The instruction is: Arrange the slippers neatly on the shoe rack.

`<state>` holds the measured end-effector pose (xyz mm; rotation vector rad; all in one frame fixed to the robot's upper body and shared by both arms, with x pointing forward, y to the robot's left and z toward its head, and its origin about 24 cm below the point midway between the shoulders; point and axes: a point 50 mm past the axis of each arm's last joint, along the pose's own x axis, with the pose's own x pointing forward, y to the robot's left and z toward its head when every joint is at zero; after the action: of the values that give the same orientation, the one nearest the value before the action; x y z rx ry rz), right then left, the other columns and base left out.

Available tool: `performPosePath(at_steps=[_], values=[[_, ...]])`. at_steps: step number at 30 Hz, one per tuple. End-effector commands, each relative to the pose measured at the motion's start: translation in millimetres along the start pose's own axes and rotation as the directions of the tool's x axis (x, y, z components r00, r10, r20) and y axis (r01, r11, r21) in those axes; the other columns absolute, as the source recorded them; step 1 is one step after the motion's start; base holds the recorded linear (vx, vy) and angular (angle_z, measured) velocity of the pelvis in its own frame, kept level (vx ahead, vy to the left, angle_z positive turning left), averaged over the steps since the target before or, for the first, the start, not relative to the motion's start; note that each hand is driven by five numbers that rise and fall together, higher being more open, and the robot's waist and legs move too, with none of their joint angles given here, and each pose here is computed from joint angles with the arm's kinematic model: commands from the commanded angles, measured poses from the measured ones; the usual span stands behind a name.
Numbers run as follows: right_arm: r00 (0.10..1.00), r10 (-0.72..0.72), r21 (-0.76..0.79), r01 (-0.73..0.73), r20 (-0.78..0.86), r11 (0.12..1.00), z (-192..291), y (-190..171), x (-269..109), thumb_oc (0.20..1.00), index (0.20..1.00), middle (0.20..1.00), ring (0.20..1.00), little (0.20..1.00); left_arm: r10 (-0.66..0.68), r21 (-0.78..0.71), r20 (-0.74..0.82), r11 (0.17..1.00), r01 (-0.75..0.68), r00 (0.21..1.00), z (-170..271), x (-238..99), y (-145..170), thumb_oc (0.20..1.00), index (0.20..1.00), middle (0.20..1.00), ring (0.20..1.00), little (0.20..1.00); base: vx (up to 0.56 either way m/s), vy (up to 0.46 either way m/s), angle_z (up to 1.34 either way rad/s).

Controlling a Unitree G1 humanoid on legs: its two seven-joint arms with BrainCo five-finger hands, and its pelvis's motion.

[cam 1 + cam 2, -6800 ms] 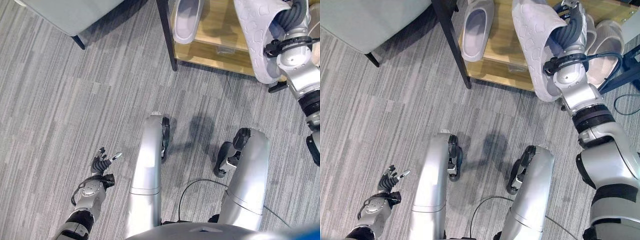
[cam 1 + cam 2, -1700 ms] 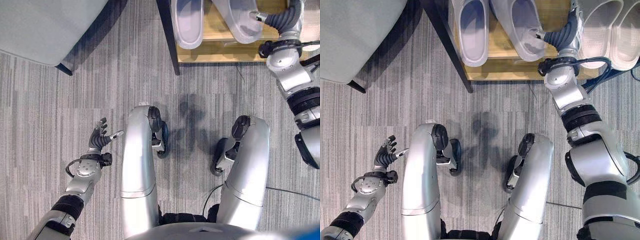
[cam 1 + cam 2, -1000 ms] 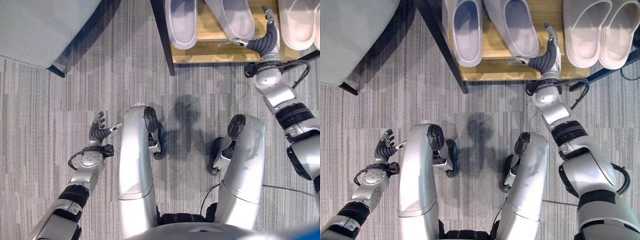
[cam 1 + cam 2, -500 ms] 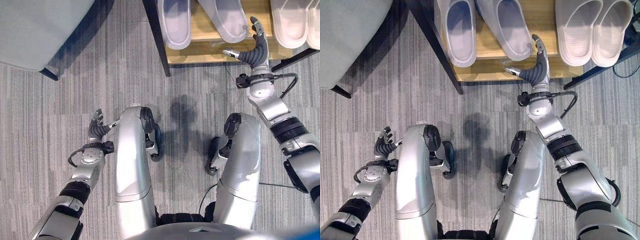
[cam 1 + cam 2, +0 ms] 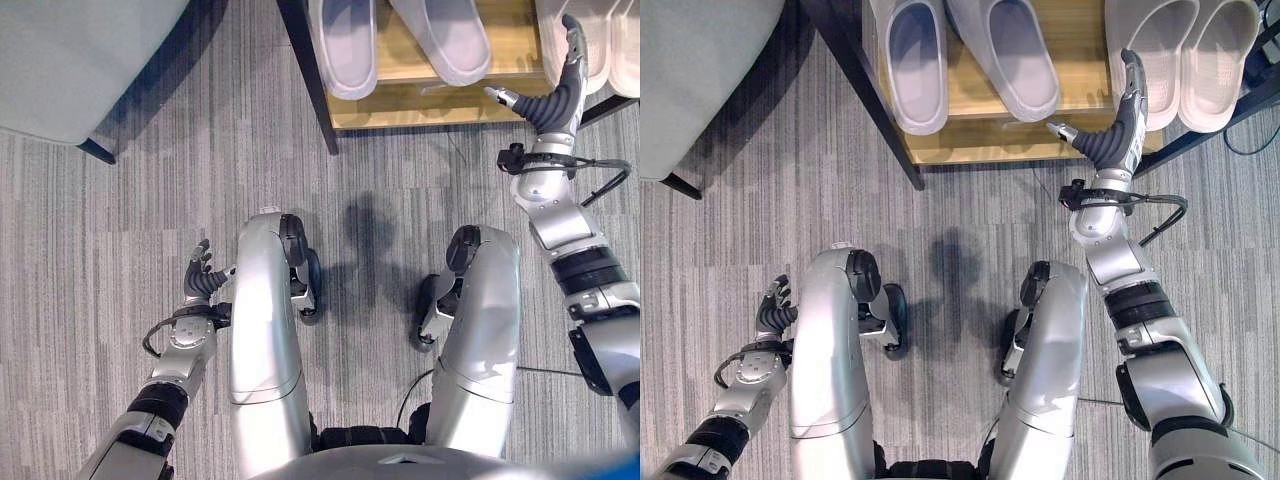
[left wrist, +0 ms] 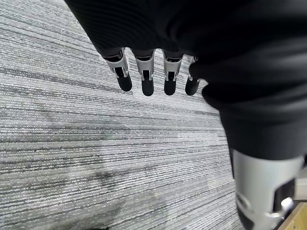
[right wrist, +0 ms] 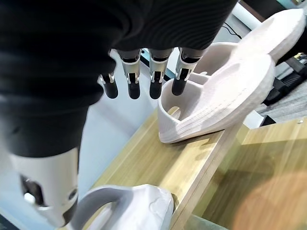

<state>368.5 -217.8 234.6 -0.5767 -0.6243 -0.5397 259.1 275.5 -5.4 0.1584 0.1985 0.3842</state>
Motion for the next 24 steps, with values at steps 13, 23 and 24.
performPosePath(at_steps=[13, 23, 24], values=[[0.993, 0.118, 0.164, -0.113, -0.022, 0.980, 36, 16, 49, 1.000, 1.000, 1.000, 1.000, 1.000, 0.010, 0.014, 0.006, 1.000, -0.010, 1.000, 0, 6, 8, 1.000, 1.000, 1.000, 1.000, 1.000, 0.00, 0.000, 0.00], [0.964, 0.267, 0.357, -0.251, 0.003, 0.900, 48, 30, 45, 1.000, 1.000, 1.000, 1.000, 1.000, 0.011, -0.001, 0.008, 1.000, -0.011, 1.000, 9, 15, 9, 1.000, 1.000, 1.000, 1.000, 1.000, 0.00, 0.000, 0.00], [0.962, 0.274, 0.363, -0.258, 0.008, 0.895, 48, 30, 45, 1.000, 1.000, 1.000, 1.000, 1.000, 0.009, -0.002, 0.006, 1.000, -0.009, 1.000, 8, 14, 9, 1.000, 1.000, 1.000, 1.000, 1.000, 0.00, 0.000, 0.00]])
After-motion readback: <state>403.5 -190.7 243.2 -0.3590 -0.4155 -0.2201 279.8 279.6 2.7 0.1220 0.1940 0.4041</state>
